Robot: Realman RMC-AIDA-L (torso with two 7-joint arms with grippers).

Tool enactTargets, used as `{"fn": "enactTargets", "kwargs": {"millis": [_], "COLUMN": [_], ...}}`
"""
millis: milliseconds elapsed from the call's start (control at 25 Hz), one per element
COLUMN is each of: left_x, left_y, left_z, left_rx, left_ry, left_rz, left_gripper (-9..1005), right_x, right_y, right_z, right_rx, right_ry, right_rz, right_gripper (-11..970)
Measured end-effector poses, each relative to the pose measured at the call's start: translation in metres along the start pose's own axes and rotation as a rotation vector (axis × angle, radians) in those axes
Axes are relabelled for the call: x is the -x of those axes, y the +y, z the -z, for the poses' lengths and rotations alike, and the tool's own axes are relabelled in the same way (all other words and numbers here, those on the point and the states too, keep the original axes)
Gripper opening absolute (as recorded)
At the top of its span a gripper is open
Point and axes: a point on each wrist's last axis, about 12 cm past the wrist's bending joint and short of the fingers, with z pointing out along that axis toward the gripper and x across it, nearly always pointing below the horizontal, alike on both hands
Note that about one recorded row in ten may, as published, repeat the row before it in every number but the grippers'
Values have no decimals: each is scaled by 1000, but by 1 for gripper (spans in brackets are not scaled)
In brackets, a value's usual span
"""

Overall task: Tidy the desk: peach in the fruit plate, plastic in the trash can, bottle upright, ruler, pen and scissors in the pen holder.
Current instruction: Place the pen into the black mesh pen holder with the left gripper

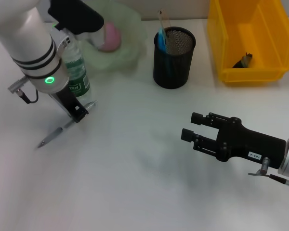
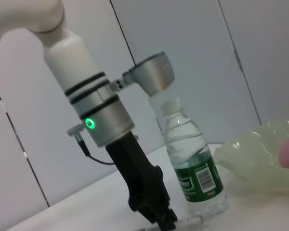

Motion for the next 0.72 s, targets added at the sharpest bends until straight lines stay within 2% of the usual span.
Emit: {"fn": "enactTargets", "kwargs": {"millis": [320,480,720], "left_x": [9,17,25], "left_y": [-12,-22,-38], "left_z": [29,51,66], "left_rx": [-49,-88,-194], "left_ry": [-123,-239,-353], "left_rz": [-32,-68,-153], "left_gripper": [152,156,162], "right_x": [-1,-2,-5], "right_y": [1,1,3], "right_z": [2,3,6], "right_rx": [-2,-3,-11], "right_ry": [-4,-4,-4], "right_rz": [-4,-6,-17], "right_gripper": [615,615,615]}}
